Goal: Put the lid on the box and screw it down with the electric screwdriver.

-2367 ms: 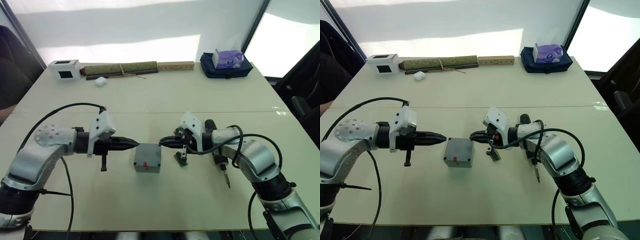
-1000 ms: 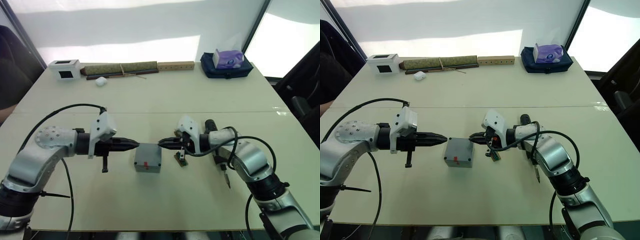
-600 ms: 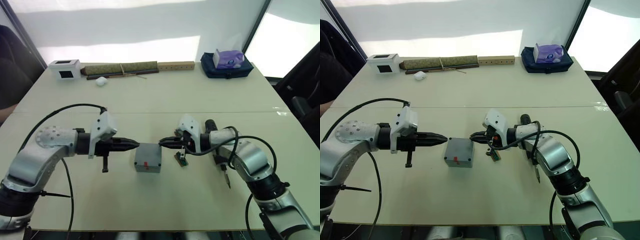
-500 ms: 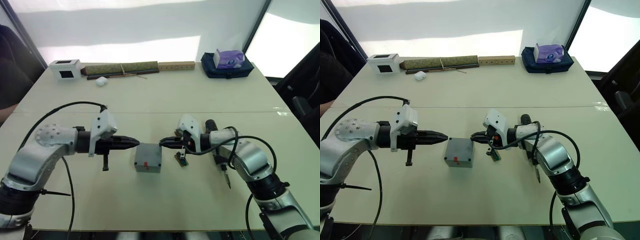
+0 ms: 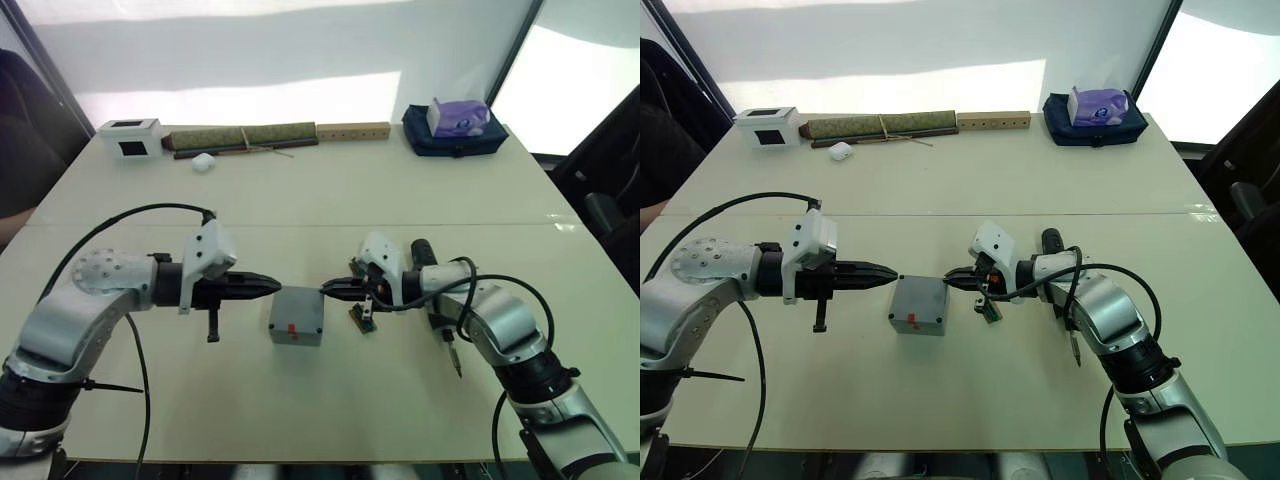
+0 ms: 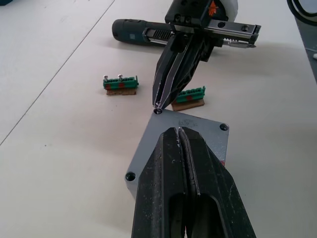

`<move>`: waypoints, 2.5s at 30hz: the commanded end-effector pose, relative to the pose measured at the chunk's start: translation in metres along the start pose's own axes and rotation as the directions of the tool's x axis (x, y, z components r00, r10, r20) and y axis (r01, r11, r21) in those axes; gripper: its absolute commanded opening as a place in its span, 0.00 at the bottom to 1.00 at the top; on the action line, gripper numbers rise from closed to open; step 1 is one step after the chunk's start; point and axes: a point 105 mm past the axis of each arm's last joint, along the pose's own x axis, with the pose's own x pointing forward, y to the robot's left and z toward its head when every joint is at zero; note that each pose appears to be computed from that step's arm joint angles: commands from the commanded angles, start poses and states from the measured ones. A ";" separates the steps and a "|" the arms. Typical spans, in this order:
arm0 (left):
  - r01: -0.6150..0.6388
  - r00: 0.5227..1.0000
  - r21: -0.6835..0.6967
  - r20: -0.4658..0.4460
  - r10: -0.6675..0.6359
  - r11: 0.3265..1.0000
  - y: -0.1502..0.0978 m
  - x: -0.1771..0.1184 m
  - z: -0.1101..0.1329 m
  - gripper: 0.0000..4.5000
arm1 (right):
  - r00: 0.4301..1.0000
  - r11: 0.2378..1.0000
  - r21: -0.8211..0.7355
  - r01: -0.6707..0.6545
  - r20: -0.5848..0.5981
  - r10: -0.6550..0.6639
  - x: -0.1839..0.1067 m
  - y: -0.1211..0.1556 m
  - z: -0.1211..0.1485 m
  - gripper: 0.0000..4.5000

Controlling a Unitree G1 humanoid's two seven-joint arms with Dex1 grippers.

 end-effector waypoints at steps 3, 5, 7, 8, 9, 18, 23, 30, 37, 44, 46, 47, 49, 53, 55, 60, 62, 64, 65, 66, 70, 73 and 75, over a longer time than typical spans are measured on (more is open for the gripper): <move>0.004 1.000 0.024 0.018 -0.005 1.000 -0.005 0.000 0.007 0.00 | 1.000 1.000 -0.002 -0.016 0.000 0.016 0.002 0.001 -0.003 0.01; 0.004 1.000 0.023 0.019 -0.004 1.000 -0.006 0.001 0.007 0.00 | 1.000 1.000 0.008 -0.027 -0.004 0.027 0.002 0.002 -0.004 0.01; 0.002 1.000 0.021 0.022 -0.003 1.000 -0.006 0.001 0.007 0.00 | 1.000 1.000 0.004 -0.025 -0.005 0.025 0.002 0.002 -0.005 0.01; 0.002 1.000 0.021 0.023 -0.002 1.000 -0.006 0.002 0.007 0.00 | 1.000 1.000 -0.001 -0.024 -0.008 0.024 0.003 0.002 -0.005 0.01; 0.002 1.000 0.020 0.024 -0.003 1.000 -0.006 0.002 0.007 0.00 | 1.000 1.000 -0.003 -0.025 -0.011 0.025 0.003 0.002 -0.005 0.01; 0.010 0.999 0.019 0.038 -0.011 1.000 -0.006 0.005 0.008 0.00 | 0.999 0.998 -0.043 -0.035 -0.007 0.035 -0.008 0.003 0.007 0.71; 0.020 0.999 0.022 0.049 -0.021 1.000 -0.006 0.005 0.008 0.00 | 1.000 0.997 -0.078 0.008 -0.018 -0.010 -0.025 -0.004 0.013 0.99; 0.083 0.988 0.087 0.124 -0.094 0.993 -0.010 0.004 0.029 0.00 | 0.967 0.974 -0.059 0.221 -0.115 -0.226 -0.095 -0.028 0.038 0.99; 0.102 0.977 0.125 0.175 -0.123 0.987 -0.009 0.018 0.043 0.00 | 0.863 0.922 0.081 0.378 -0.392 -0.319 -0.135 -0.044 0.029 0.99; 0.154 0.968 0.147 0.175 -0.179 0.977 -0.011 0.023 0.040 0.00 | 0.748 0.791 0.343 0.507 -0.631 -0.205 -0.137 -0.056 0.002 0.99; 0.153 0.968 0.154 0.173 -0.179 0.976 -0.010 0.026 0.040 0.00 | 0.731 0.758 0.364 0.542 -0.650 -0.210 -0.138 -0.062 -0.001 0.99; 0.152 0.968 0.157 0.176 -0.179 0.976 -0.010 0.026 0.041 0.00 | 0.735 0.748 0.386 0.539 -0.650 -0.194 -0.136 -0.062 -0.001 0.99; 0.153 0.967 0.159 0.180 -0.181 0.975 -0.011 0.026 0.042 0.00 | 0.722 0.725 0.397 0.563 -0.663 -0.199 -0.133 -0.064 -0.004 0.99; 0.128 0.970 0.152 0.189 -0.156 0.980 -0.010 0.026 0.041 0.00 | 0.676 0.667 0.383 0.639 -0.694 -0.249 -0.133 -0.070 -0.012 0.99; 0.130 0.968 0.147 0.197 -0.158 0.981 -0.011 0.028 0.042 0.00 | 0.662 0.654 0.383 0.653 -0.708 -0.246 -0.132 -0.067 -0.017 0.99; 0.133 0.966 0.144 0.205 -0.161 0.981 -0.016 0.033 0.039 0.00 | 0.634 0.614 0.401 0.681 -0.742 -0.219 -0.128 -0.056 -0.030 0.99; 0.134 0.966 0.147 0.203 -0.163 0.980 -0.018 0.035 0.038 0.00 | 0.635 0.610 0.398 0.686 -0.736 -0.234 -0.123 -0.053 -0.029 0.99; 0.135 0.966 0.148 0.202 -0.164 0.980 -0.018 0.036 0.038 0.00 | 0.633 0.588 0.401 0.703 -0.729 -0.260 -0.119 -0.049 -0.030 0.99; 0.134 0.965 0.148 0.204 -0.163 0.980 -0.018 0.037 0.038 0.00 | 0.624 0.564 0.401 0.722 -0.730 -0.280 -0.119 -0.048 -0.032 0.99; 0.133 0.965 0.149 0.207 -0.163 0.980 -0.018 0.037 0.039 0.00 | 0.617 0.546 0.404 0.734 -0.734 -0.286 -0.118 -0.047 -0.036 0.99; 0.134 0.964 0.155 0.208 -0.165 0.979 -0.019 0.036 0.041 0.00 | 0.611 0.501 0.417 0.759 -0.722 -0.324 -0.109 -0.046 -0.046 0.99; 0.130 0.966 0.165 0.201 -0.162 0.978 -0.017 0.034 0.042 0.00 | 0.604 0.480 0.415 0.773 -0.713 -0.356 -0.100 -0.042 -0.051 0.99; 0.128 0.967 0.167 0.200 -0.160 0.978 -0.016 0.034 0.043 0.00 | 0.594 0.464 0.413 0.784 -0.715 -0.369 -0.099 -0.041 -0.054 0.99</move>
